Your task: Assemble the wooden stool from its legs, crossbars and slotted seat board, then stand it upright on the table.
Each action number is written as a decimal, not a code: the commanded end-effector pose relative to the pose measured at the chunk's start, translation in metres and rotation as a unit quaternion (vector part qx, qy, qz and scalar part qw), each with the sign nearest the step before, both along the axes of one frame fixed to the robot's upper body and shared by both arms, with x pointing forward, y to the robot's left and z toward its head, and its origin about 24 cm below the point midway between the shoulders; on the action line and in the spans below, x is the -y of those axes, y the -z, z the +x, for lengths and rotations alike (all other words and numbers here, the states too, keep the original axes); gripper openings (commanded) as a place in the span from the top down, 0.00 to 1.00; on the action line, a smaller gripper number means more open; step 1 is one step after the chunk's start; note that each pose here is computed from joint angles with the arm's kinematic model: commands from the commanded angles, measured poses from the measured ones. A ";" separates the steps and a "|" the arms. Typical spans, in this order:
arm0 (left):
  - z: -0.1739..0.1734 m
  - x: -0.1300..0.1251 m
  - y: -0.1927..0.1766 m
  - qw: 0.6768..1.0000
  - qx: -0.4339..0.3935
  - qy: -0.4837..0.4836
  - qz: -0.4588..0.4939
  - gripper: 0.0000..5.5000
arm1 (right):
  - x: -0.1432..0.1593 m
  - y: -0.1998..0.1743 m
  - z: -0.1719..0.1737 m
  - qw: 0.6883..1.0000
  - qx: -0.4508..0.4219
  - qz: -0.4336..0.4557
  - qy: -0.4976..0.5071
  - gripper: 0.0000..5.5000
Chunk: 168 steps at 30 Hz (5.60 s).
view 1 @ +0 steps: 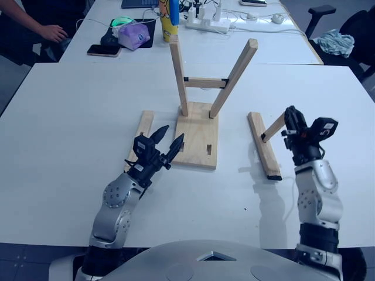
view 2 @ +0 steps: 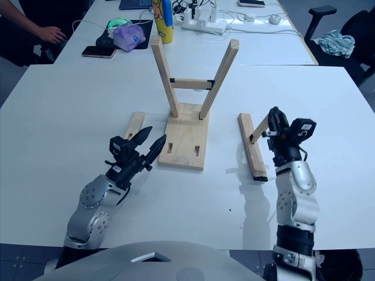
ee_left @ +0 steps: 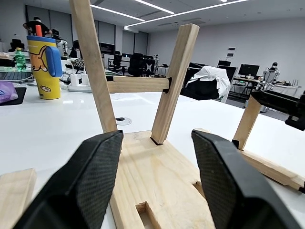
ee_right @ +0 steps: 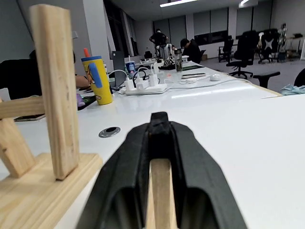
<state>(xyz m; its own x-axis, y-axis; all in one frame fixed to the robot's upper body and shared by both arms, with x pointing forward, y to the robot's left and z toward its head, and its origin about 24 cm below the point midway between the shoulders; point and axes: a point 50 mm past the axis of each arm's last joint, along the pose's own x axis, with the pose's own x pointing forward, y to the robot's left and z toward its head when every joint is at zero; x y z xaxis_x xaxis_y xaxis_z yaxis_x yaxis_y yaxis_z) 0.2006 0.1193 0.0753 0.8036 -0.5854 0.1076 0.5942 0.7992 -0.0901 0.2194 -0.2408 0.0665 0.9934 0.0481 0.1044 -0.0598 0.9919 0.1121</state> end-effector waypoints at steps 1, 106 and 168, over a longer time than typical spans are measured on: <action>0.000 -0.002 -0.003 1.000 0.003 0.007 0.008 0.51 | -0.007 0.049 -0.023 0.995 -0.095 -0.021 -0.004 0.92; 0.001 0.017 0.008 0.999 0.011 -0.035 -0.004 0.51 | -0.015 -0.091 0.071 0.999 0.009 -0.046 -0.011 1.00; -0.006 0.017 0.005 0.999 0.001 -0.044 0.007 0.51 | 0.004 0.035 -0.017 0.900 -0.417 -0.112 -0.055 0.62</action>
